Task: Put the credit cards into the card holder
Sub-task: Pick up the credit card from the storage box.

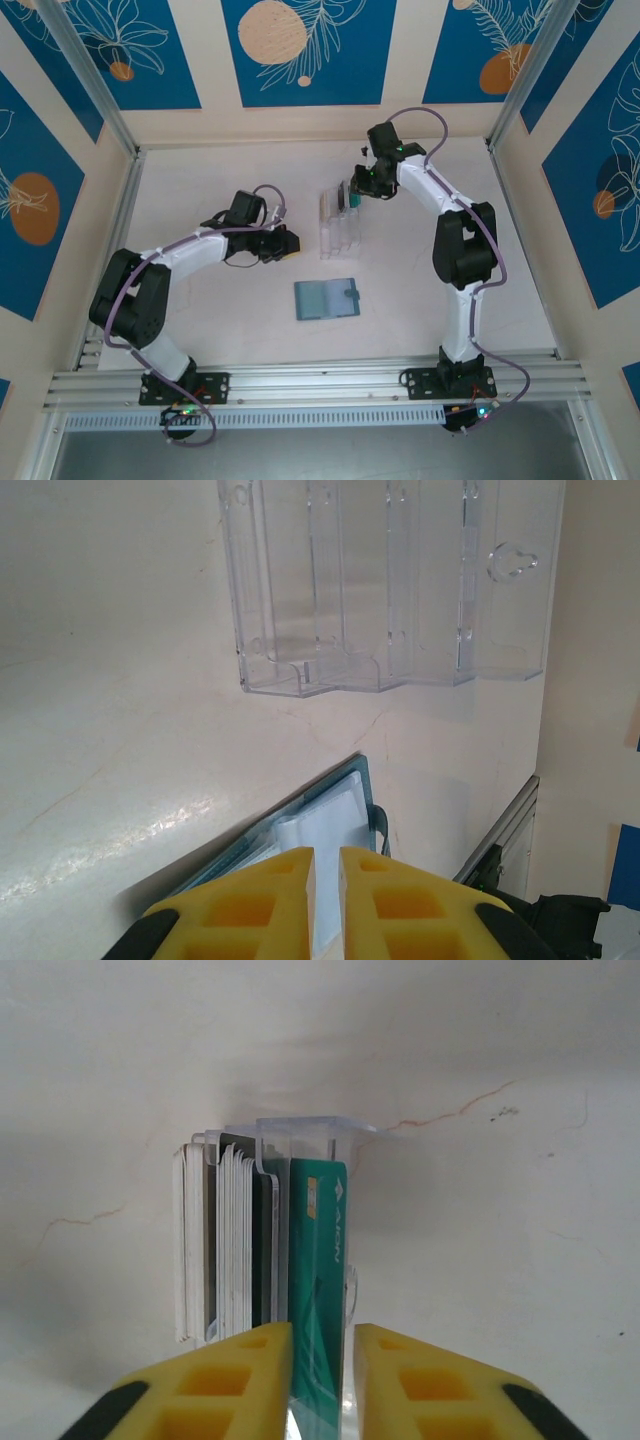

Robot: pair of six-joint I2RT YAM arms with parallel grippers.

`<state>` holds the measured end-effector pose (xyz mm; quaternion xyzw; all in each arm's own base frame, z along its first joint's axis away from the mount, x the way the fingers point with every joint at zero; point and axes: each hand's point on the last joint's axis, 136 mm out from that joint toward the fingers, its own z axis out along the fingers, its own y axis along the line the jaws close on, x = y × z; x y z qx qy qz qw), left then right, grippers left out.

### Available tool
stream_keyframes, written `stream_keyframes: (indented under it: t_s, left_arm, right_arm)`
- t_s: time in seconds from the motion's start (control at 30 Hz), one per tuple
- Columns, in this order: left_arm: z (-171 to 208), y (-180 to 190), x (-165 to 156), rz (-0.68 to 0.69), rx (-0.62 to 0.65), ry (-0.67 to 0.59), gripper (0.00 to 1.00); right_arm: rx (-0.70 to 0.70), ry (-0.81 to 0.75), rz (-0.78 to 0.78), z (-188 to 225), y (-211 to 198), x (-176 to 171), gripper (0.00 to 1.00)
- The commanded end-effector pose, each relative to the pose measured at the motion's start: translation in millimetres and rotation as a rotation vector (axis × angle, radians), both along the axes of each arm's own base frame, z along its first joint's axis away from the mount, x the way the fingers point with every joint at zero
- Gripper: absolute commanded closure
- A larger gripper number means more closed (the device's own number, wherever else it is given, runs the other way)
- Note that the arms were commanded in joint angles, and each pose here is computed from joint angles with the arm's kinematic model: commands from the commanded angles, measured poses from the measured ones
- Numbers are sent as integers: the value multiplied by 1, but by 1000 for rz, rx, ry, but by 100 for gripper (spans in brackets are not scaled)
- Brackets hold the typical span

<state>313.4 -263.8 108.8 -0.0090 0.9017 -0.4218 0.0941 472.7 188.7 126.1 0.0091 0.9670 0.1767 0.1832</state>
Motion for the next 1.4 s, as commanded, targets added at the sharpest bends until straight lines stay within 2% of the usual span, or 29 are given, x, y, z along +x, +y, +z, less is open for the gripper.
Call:
stream_keyframes:
  t_s: [0.0,0.23,0.43,0.63,1.1,1.23,1.37]
  left_arm:
    - [0,-1,2,-11,-19,4,86]
    - [2,-1,3,-8,-26,0,86]
    - [0,0,1,-7,-23,4,86]
    - [0,2,-1,-7,-17,3,86]
    - [-1,12,-12,-45,59,-18,83]
    - [-2,7,-24,-85,79,-20,82]
    - [-10,-5,-44,-162,142,-20,80]
  right_arm:
    - [20,4,27,8,5,-1,82]
    - [28,5,43,9,8,-2,88]
    - [21,20,61,3,14,-1,89]
    - [26,10,64,9,15,0,98]
    - [-53,-137,17,81,-8,-10,100]
    - [-41,-186,11,103,-11,-21,100]
    - [9,-215,37,117,-6,-47,100]
